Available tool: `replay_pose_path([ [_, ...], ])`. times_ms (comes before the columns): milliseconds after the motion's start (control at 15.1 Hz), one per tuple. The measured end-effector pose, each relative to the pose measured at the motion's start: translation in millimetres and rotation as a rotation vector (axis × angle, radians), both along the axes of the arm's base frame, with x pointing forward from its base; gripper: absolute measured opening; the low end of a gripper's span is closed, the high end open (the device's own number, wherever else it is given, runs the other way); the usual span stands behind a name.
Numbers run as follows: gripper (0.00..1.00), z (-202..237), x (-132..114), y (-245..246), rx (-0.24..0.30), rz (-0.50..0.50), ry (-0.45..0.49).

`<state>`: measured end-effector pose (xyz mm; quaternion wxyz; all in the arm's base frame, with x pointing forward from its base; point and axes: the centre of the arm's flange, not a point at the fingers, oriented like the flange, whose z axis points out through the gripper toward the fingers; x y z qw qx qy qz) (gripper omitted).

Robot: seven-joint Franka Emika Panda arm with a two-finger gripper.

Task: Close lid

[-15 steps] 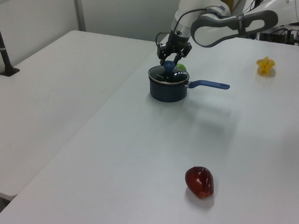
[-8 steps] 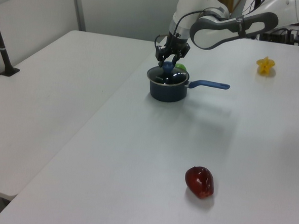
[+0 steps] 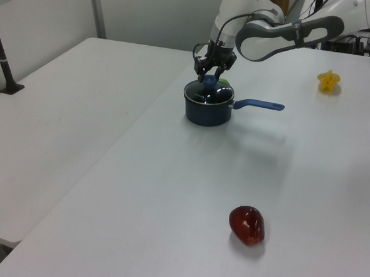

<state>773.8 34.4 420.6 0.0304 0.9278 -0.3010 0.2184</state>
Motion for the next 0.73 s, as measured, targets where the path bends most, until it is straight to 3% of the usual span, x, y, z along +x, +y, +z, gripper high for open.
replay_pose_path([
  [331, 0.61, -1.3, 0.2, -1.2, -0.004, 0.004, 0.003],
  [529, 0.68, -5.6, -0.2, -0.5, 0.000, -0.005, 0.008],
  [595, 0.75, -5.8, -0.2, -0.4, 0.005, -0.015, 0.006],
  [728, 0.98, 6.3, -0.7, -0.3, 0.010, -0.022, -0.012],
])
